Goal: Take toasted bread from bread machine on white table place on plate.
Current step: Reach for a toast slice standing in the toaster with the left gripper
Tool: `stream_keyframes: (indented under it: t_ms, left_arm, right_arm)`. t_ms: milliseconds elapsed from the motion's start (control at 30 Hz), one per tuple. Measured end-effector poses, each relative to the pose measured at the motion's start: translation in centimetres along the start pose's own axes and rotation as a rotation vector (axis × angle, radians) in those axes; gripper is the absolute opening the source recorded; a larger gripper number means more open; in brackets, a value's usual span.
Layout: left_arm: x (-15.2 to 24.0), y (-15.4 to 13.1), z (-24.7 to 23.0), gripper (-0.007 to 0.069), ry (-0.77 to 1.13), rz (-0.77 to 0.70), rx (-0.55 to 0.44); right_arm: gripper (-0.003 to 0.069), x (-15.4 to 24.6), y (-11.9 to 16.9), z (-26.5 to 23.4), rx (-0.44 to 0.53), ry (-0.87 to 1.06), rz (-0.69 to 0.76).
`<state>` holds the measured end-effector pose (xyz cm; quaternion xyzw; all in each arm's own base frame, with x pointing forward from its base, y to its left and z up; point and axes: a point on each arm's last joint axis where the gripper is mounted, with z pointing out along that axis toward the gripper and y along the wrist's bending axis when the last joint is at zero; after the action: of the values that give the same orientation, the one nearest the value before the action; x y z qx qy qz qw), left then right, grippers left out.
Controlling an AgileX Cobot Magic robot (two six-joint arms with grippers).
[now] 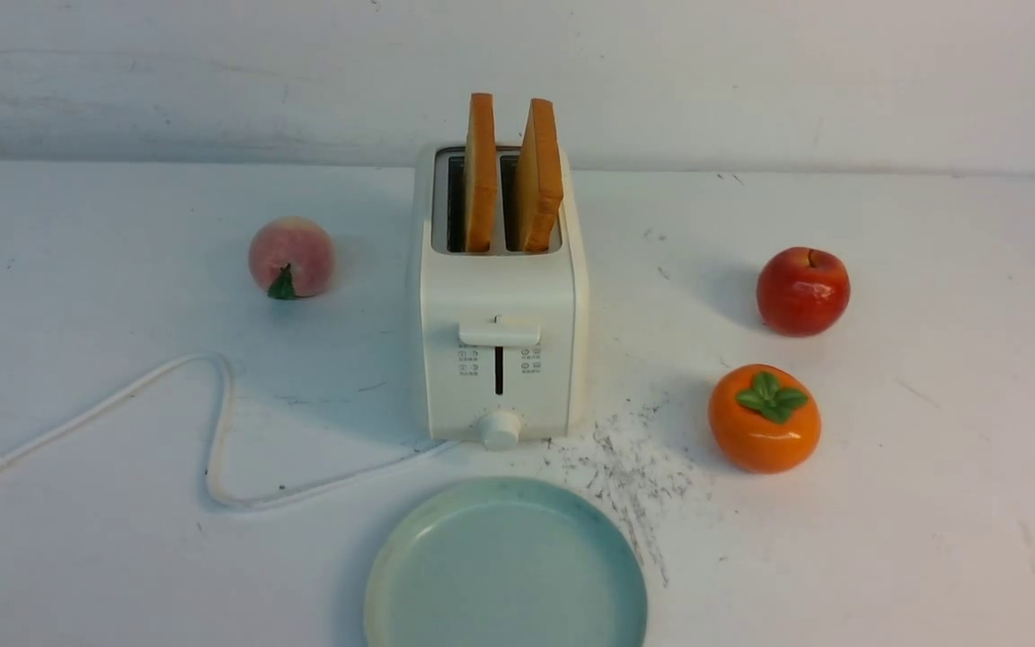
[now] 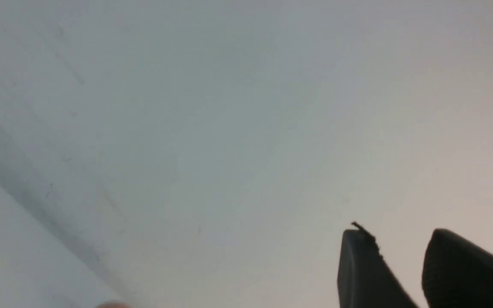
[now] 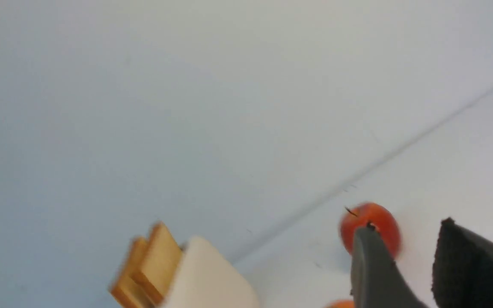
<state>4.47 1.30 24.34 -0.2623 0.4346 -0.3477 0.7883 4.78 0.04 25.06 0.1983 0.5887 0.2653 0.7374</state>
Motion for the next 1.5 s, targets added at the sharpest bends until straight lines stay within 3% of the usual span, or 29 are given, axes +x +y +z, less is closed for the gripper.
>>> stream_keyframes:
  t_ms: [100, 167, 233, 400, 533, 567, 633, 733, 867, 1000, 1167, 1400, 1500]
  left_arm:
    - [-1.6, -2.2, 0.6, 0.0076, -0.033, -0.003, 0.058]
    - [-2.7, -4.4, 1.3, 0.0005, 0.012, 0.012, 0.083]
    - [-3.8, -6.7, 2.4, -0.0014, 0.086, 0.046, 0.080]
    - [-3.9, -10.0, 7.1, -0.0014, 0.478, 0.184, -0.116]
    - [-2.0, -10.6, 12.2, -0.0014, 0.883, 0.280, -0.335]
    - [-2.0, -10.7, 12.6, -0.0014, 0.887, 0.281, -0.336]
    - [-0.1, -10.4, 16.0, -0.0014, 1.083, 0.302, -0.398]
    - [2.0, -10.0, 19.5, -0.0014, 1.230, 0.309, -0.398]
    - [5.4, -10.5, 23.4, -0.0014, 1.332, 0.331, -0.335]
    - [10.5, -11.9, 26.5, -0.0014, 1.408, 0.443, -0.256]
    - [14.8, -12.2, 29.8, -0.0014, 1.396, 0.426, -0.292]
    - [17.8, -12.7, 32.5, -0.0013, 1.270, 0.399, -0.197]
    - [19.9, -11.4, 33.5, 0.0035, 1.219, 0.419, -0.179]
  right_arm:
    - [0.0137, -3.4, 3.2, 0.3, -0.030, 0.036, -0.036]
    - [0.0088, -4.8, 4.9, 0.9, 0.012, 0.178, -0.074]
    - [0.0043, -5.8, 6.2, 2.0, 0.066, 0.331, -0.123]
    - [-0.0006, -5.7, 7.1, 4.8, 0.190, 0.816, -0.284]
    - [-0.0008, -4.2, 6.7, 6.4, 0.179, 1.027, -0.319]
    - [-0.0008, -4.2, 6.7, 6.5, 0.176, 1.030, -0.320]
    - [-0.0008, -4.0, 6.8, 6.8, 0.135, 1.042, -0.328]
    - [-0.0007, -4.0, 7.1, 7.0, 0.100, 1.022, -0.336]
    - [-0.0006, -4.1, 7.2, 7.1, 0.083, 1.007, -0.346]
    - [-0.0002, -4.1, 7.2, 7.1, 0.075, 1.004, -0.355]
    - [0.0001, -4.1, 7.2, 7.1, 0.073, 1.004, -0.365]
    - [0.0003, -4.2, 7.2, 7.2, 0.072, 0.994, -0.364]
    - [0.0004, -4.2, 7.2, 7.3, 0.071, 0.978, -0.365]
